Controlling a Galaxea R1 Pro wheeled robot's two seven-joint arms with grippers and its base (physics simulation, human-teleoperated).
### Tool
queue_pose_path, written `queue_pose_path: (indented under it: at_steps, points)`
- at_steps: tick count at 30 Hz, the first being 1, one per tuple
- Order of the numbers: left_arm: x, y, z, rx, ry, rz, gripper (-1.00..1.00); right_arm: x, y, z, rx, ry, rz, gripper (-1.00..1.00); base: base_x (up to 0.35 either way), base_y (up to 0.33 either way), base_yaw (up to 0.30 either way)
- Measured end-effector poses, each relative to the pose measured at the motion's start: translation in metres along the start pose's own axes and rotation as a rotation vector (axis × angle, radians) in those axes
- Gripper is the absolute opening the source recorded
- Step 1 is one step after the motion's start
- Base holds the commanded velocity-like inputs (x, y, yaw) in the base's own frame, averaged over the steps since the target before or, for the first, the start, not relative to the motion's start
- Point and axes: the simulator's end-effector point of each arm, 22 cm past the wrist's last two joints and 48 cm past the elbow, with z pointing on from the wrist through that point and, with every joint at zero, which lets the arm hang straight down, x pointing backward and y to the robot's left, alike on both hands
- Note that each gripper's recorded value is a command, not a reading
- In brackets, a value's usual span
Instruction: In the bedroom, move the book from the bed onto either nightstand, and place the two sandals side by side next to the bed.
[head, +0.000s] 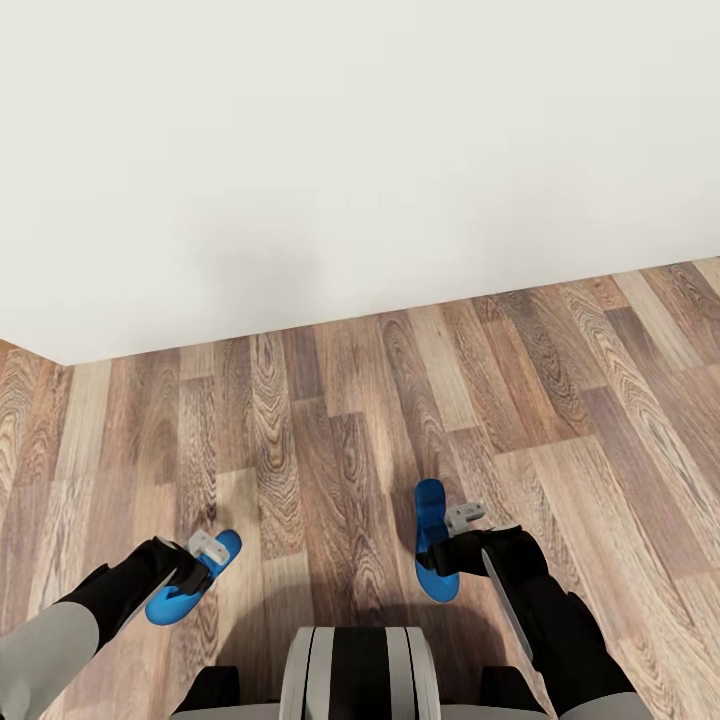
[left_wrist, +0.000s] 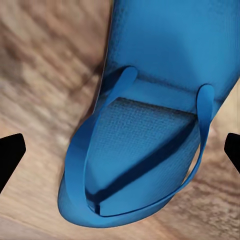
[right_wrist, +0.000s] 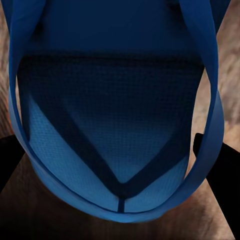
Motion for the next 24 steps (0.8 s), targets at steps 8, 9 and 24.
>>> queue_pose_path:
  at_steps: [8,9,24]
  points:
    - [0.005,0.004,0.003,-0.012,-0.008,-0.003,1.0,0.0,0.0,0.0,-0.001,0.0,0.0,-1.0,0.0,0.0,0.0]
    - [0.005,0.006,0.004,-0.018,-0.013,-0.003,1.0,0.0,0.0,0.0,-0.001,0.0,0.0,-1.0,0.0,0.0,0.0]
    - [0.012,0.02,0.009,-0.073,-0.043,-0.003,1.0,0.0,0.002,0.0,-0.003,-0.001,-0.001,-1.0,0.0,0.0,0.0]
